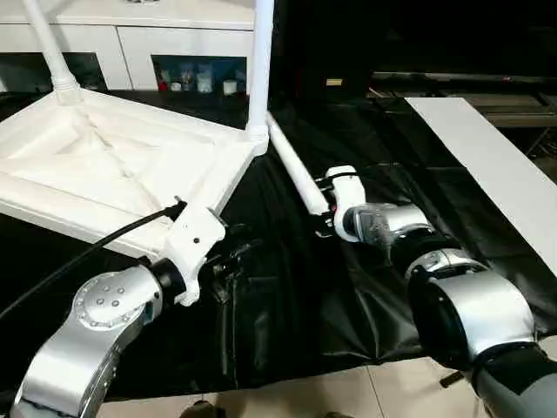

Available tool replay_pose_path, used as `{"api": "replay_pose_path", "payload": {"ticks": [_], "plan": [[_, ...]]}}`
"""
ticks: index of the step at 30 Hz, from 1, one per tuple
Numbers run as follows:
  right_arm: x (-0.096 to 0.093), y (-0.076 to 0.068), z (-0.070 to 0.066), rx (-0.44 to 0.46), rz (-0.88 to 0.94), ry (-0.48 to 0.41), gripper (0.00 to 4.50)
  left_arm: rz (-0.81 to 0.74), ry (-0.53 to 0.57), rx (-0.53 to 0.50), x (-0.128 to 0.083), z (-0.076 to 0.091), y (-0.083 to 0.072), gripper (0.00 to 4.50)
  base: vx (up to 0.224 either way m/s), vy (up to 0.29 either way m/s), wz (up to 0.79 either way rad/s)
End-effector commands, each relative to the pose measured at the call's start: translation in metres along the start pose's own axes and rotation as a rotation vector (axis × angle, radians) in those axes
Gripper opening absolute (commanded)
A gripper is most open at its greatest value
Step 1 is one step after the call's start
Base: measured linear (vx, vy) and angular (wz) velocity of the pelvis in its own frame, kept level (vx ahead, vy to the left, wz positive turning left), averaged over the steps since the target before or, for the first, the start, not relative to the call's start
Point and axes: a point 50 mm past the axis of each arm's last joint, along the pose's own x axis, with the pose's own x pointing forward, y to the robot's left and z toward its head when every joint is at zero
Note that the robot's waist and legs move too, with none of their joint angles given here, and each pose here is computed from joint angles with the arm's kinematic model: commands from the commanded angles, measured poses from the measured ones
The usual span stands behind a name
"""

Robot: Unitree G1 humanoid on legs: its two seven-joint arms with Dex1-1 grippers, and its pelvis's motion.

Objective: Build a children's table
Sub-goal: Pick table leg

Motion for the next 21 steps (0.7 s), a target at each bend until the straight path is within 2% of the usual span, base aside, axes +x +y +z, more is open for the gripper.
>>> {"api": "replay_pose_path", "payload": {"ticks": [1,6,7,9,11,12,13,15,16,17,18,21], "plan": [[-0.005,-0.015,0.002,0.075,-0.052,-0.060,2.82,0.029,0.000,0.017,0.003,0.000,0.004,1.37,0.000,0.000,0.00],[-0.011,-0.027,0.012,0.123,-0.057,-0.204,2.81,0.130,-0.035,0.006,0.011,0.003,0.016,1.37,0.000,0.000,0.00],[-0.014,-0.030,0.016,0.135,-0.047,-0.256,2.81,0.155,-0.041,0.001,0.014,0.004,0.019,1.37,0.000,0.000,0.00],[-0.026,-0.037,0.028,0.141,-0.011,-0.442,2.80,0.230,-0.072,-0.054,0.021,0.009,0.028,1.37,0.000,0.000,0.00],[-0.034,-0.038,0.031,0.134,0.020,-0.526,2.80,0.236,-0.102,-0.114,0.025,0.012,0.030,1.37,0.000,0.000,0.00],[-0.037,-0.037,0.031,0.134,0.035,-0.559,2.80,0.236,-0.119,-0.144,0.026,0.014,0.030,1.54,0.000,0.000,0.00],[-0.040,-0.037,0.030,0.134,0.044,-0.586,2.80,0.236,-0.135,-0.169,0.028,0.016,0.030,1.64,0.000,0.000,0.00],[-0.053,-0.037,0.024,0.119,0.061,-0.688,2.79,0.208,-0.203,-0.283,0.035,0.024,0.028,1.71,0.000,0.000,0.00],[-0.064,-0.035,0.011,0.123,0.054,-0.783,2.79,0.155,-0.259,-0.375,0.046,0.033,0.023,1.73,0.000,0.000,0.00],[-0.067,-0.034,0.007,0.118,0.050,-0.807,2.79,0.136,-0.274,-0.397,0.049,0.036,0.021,1.83,0.000,0.000,0.00],[-0.076,-0.028,-0.004,0.047,0.031,-0.864,2.79,0.054,-0.314,-0.450,0.058,0.045,0.013,1.97,0.000,0.000,0.00],[-0.086,-0.016,-0.008,0.041,0.078,-0.927,2.78,-0.023,-0.342,-0.499,0.066,0.055,0.007,2.17,0.000,0.000,0.00]]}}
